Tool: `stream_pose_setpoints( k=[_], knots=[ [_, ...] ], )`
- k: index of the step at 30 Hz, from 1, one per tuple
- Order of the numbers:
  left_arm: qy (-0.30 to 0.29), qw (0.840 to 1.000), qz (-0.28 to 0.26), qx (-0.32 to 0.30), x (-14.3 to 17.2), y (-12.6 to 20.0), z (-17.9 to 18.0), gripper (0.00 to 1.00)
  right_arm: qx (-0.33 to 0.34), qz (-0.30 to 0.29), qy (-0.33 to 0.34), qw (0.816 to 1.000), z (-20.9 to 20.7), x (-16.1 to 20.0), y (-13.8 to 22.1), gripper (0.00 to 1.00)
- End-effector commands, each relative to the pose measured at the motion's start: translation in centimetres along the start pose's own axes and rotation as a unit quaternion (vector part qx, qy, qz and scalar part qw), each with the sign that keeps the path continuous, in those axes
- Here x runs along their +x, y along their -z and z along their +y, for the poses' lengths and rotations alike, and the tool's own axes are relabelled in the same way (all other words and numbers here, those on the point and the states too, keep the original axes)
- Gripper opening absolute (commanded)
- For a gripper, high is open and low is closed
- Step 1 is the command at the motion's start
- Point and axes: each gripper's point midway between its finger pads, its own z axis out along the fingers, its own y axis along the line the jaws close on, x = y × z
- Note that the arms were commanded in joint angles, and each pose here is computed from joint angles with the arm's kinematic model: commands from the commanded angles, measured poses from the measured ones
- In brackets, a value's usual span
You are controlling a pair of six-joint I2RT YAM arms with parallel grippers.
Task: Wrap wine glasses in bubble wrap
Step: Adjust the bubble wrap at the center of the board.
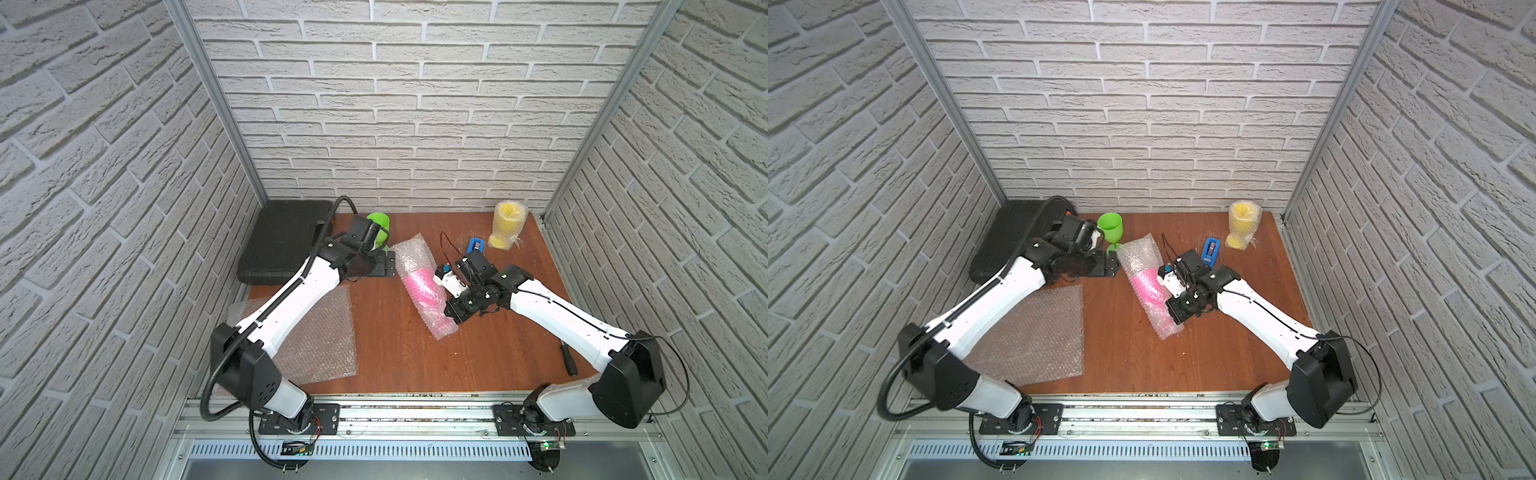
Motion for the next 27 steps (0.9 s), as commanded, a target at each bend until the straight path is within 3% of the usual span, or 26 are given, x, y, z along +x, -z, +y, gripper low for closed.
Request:
stream_pose_setpoints(
  k=[1, 6, 10, 14, 18, 23, 27],
  knots=[
    [-0.018, 0.998, -0.053, 0.018, -0.9, 1.7, 1.2, 0.98, 0.07, 0.023, 0.128, 0.989, -1.9, 0.2, 1.8, 0.03],
    [0.009, 0.991, -0.106, 0.075, -1.4, 4.3, 2.8, 0.98, 0.128, 0.017, 0.273, 0.953, -2.5, -1.4, 3.3, 0.03],
    [0.019, 0.985, -0.128, 0.11, -1.2, 5.4, 3.4, 0.98, 0.167, 0.032, 0.391, 0.904, -2.6, -1.8, 3.3, 0.03],
    [-0.026, 0.981, -0.134, 0.138, -0.5, 6.5, 2.4, 0.98, 0.206, 0.066, 0.464, 0.859, -3.2, -1.5, 1.9, 0.02],
    [-0.091, 0.966, -0.163, 0.181, -0.1, 7.9, 0.7, 0.98, 0.223, 0.06, 0.506, 0.831, -2.9, -1.7, 0.5, 0.03],
    [-0.223, 0.937, -0.133, 0.234, 3.1, 6.3, -2.9, 0.86, 0.215, 0.048, 0.518, 0.826, -2.2, -1.2, -1.4, 0.03],
    [-0.366, 0.895, -0.071, 0.246, 8.2, 2.5, -5.6, 0.85, 0.205, 0.033, 0.511, 0.834, -2.0, -0.4, -2.8, 0.03]
  ],
)
